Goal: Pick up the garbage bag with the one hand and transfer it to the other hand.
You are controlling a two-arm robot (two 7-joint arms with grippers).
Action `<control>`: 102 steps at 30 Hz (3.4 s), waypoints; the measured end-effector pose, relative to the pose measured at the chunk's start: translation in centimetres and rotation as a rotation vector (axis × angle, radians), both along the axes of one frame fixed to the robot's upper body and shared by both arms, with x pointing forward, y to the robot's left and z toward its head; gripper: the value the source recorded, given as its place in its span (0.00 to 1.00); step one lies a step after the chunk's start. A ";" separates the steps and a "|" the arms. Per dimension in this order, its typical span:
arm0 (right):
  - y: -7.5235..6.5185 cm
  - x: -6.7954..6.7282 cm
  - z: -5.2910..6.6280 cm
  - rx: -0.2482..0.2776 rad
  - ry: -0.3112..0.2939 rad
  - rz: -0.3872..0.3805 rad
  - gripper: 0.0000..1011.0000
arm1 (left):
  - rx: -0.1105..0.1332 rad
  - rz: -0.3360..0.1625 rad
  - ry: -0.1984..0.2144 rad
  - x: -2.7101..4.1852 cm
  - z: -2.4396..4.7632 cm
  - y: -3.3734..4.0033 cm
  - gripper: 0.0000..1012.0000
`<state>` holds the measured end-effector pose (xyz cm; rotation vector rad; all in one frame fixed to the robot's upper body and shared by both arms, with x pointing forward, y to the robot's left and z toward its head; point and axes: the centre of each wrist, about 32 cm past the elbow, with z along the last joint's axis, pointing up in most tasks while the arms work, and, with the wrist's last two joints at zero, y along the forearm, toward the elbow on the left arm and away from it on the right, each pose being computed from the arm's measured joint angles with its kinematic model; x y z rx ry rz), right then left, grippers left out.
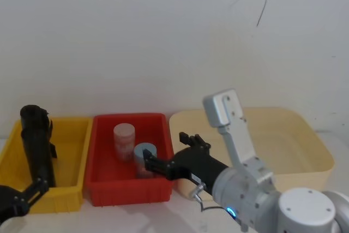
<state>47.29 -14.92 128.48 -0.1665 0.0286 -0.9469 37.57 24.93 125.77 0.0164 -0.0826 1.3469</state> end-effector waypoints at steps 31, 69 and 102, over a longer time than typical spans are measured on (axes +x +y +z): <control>2.4 5.2 -0.3 -0.059 0.066 0.031 0.99 | -0.023 -0.088 0.053 9.25 -0.45 2.74 0.99; 0.2 8.3 -1.3 -0.067 0.091 -0.019 0.99 | -0.019 -0.111 0.120 16.83 -1.89 1.85 0.94; 2.0 6.5 -2.7 -0.107 0.096 0.031 0.99 | -0.018 -0.120 0.127 17.61 -2.15 1.73 0.48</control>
